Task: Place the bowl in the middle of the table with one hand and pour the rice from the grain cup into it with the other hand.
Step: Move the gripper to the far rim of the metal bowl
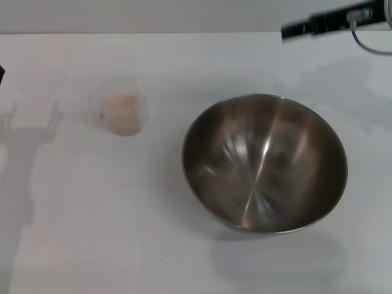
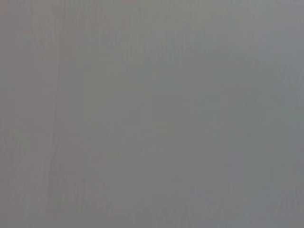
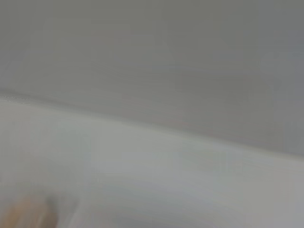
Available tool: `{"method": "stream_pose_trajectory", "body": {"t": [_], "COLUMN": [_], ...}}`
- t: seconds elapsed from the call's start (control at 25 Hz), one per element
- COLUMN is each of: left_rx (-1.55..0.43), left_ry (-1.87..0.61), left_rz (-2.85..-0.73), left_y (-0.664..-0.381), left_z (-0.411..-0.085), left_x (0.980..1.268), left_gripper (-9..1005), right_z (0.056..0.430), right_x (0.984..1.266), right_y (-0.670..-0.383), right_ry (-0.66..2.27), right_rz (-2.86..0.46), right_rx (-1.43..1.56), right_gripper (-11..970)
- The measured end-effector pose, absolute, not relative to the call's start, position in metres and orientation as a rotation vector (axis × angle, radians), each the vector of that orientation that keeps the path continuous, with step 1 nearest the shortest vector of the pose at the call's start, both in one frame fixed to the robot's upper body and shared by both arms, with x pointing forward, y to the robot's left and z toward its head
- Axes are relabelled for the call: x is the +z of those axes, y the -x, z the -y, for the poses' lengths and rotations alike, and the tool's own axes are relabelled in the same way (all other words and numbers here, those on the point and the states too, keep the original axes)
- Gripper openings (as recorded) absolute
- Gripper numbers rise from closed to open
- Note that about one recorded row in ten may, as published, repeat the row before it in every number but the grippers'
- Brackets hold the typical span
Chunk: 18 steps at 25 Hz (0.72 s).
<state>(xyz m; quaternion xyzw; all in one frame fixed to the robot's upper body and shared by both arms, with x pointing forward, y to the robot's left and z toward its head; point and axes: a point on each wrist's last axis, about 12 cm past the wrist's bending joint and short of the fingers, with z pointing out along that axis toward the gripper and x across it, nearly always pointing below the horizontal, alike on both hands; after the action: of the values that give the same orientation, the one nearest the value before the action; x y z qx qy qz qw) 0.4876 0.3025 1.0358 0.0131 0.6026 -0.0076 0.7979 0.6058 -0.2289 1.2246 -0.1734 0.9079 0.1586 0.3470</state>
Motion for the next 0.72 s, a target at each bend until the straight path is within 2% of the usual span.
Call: {"method": "stream_pose_trajectory", "body": {"t": [0.2, 0.72], "left_rx": [-0.006, 0.010], "left_ry": [-0.019, -0.007], "left_rz": [-1.290, -1.285], "left_y": [-0.488, -0.489], "left_z": [-0.305, -0.308], "left_x": [1.036, 1.037], "left_gripper": [821, 811], "right_z": [0.227, 0.223], "right_x": [1.227, 1.209], "right_y": [-0.603, -0.607], "right_ry": [0.578, 0.713], "right_rz": [-2.496, -2.653], "right_rx": [0.409, 0.349], "right_gripper": [756, 740]}}
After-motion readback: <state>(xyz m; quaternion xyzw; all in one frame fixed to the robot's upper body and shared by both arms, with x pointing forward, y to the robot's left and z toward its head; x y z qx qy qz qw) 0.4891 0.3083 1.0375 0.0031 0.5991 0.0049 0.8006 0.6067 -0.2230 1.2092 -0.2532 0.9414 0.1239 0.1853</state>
